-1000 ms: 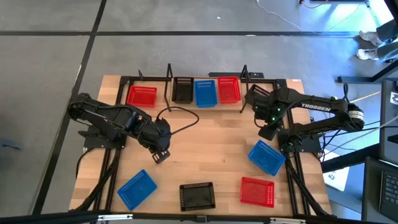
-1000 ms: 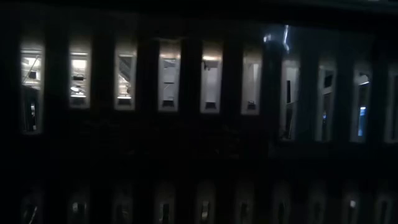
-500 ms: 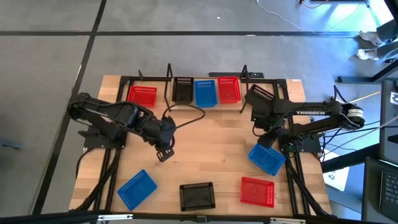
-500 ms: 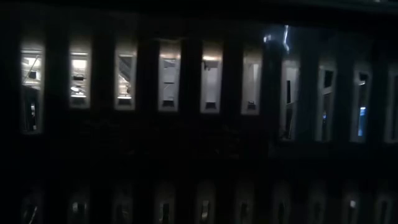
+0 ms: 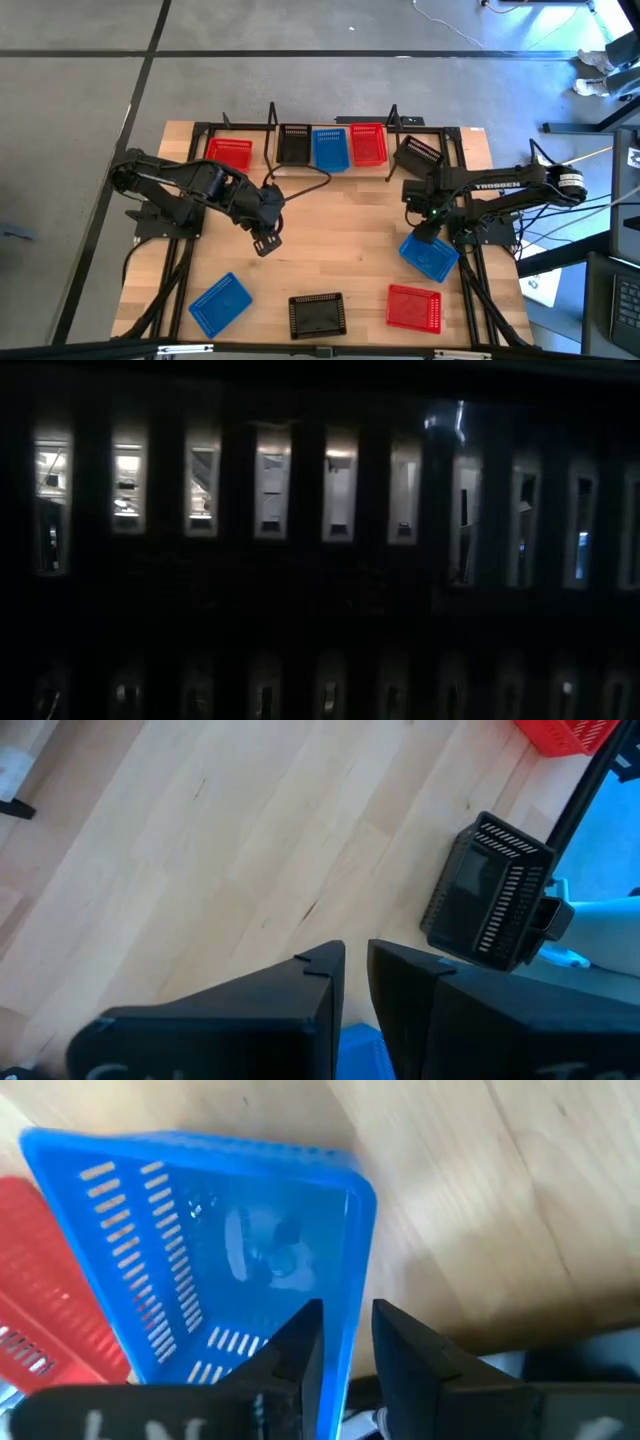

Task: Stack baskets on shelf by color
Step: Stack the right blue bin on top of the blue bin on the shelf

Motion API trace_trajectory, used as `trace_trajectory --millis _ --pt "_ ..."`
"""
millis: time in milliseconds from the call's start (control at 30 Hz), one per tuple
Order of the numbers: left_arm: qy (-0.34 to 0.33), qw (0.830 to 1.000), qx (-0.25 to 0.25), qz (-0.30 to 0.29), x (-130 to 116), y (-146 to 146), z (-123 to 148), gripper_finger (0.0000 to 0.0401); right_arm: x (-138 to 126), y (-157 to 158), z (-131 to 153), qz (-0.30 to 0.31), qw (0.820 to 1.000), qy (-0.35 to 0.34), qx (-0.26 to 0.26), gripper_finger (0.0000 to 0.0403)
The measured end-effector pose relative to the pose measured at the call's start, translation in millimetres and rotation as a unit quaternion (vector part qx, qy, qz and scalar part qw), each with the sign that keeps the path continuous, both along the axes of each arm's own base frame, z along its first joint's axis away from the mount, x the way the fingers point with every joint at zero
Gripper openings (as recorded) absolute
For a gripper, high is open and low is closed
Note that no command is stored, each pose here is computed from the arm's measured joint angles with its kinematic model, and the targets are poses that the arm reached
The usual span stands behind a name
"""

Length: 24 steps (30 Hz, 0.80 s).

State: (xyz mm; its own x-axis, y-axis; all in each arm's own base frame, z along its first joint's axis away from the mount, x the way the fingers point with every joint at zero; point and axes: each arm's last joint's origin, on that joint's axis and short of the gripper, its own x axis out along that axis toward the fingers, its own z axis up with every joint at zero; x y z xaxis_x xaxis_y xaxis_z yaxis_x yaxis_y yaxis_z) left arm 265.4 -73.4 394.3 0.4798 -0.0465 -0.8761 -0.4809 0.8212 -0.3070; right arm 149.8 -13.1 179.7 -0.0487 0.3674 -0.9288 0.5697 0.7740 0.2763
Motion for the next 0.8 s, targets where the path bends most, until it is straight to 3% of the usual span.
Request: trace_trajectory --millis 367,500,567,800 --pt "-0.003 1.0 -0.001 0.0 0 0 0 0.0039 -3 1 -34 -0.056 0.998 -0.031 -0.002 0.0085" --pt "-0.003 1.0 0.003 -0.006 0 0 0 0.0039 -3 2 -38 -0.058 0.997 -0.043 0.016 0.004" --pt "-0.003 1.0 0.005 -0.01 0 0 0 0.0039 0 0 -36 -0.058 0.997 -0.048 -0.002 0.0011" --pt "-0.003 1.0 0.005 -0.011 0 0 0 0.0039 28 -5 5 -0.045 0.991 -0.124 -0.024 0.0003"
